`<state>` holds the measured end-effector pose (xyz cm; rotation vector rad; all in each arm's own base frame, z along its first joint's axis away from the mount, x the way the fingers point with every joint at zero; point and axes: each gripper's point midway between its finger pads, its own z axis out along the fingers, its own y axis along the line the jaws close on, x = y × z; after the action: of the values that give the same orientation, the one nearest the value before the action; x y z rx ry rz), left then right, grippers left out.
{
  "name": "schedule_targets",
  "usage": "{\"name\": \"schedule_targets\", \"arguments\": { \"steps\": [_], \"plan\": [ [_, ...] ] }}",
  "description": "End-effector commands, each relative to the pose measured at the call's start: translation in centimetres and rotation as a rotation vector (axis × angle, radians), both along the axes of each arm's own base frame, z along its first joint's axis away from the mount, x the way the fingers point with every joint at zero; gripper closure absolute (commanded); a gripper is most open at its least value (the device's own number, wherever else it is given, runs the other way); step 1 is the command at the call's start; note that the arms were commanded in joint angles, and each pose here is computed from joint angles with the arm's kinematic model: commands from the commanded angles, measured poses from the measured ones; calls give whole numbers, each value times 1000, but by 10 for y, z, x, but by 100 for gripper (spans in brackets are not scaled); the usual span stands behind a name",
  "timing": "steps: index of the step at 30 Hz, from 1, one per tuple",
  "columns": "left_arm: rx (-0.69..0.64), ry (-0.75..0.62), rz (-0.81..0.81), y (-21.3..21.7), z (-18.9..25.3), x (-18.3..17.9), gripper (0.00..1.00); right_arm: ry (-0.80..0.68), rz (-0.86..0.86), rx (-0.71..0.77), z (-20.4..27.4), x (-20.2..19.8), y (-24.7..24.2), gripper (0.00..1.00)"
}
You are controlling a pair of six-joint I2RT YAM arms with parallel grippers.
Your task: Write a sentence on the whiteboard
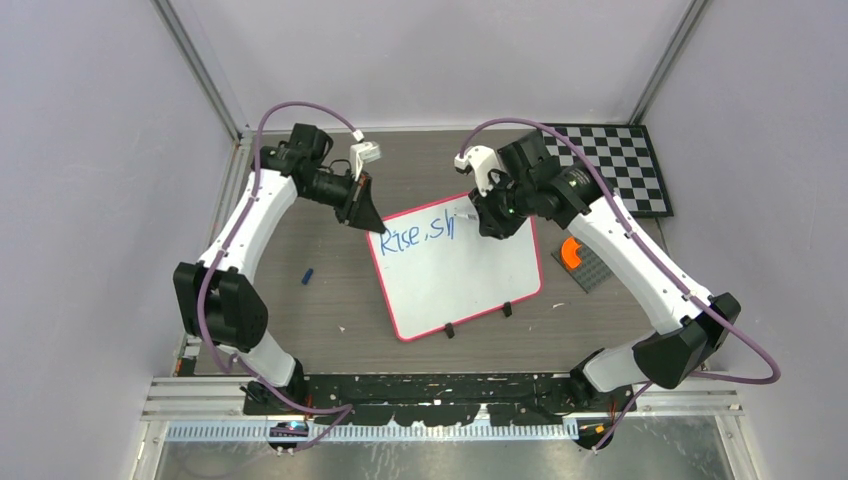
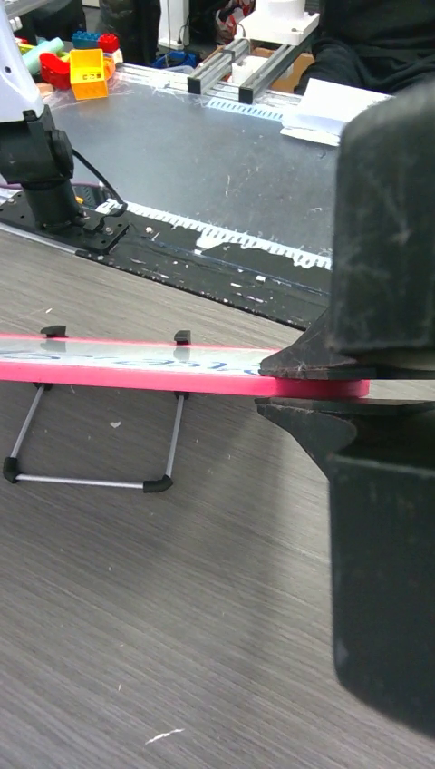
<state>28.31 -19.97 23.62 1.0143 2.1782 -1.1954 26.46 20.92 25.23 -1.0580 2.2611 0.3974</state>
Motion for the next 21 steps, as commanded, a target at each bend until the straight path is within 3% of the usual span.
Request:
{"name": "schedule_targets", "arguments": {
  "steps": [1, 21],
  "plan": [
    [31, -17, 16, 2, -7, 9, 100, -27, 17, 21, 6, 0, 3, 100],
    [56, -27, -2, 5, -14, 8, 100, -31, -4, -42, -11, 10, 1, 100]
  ]
}}
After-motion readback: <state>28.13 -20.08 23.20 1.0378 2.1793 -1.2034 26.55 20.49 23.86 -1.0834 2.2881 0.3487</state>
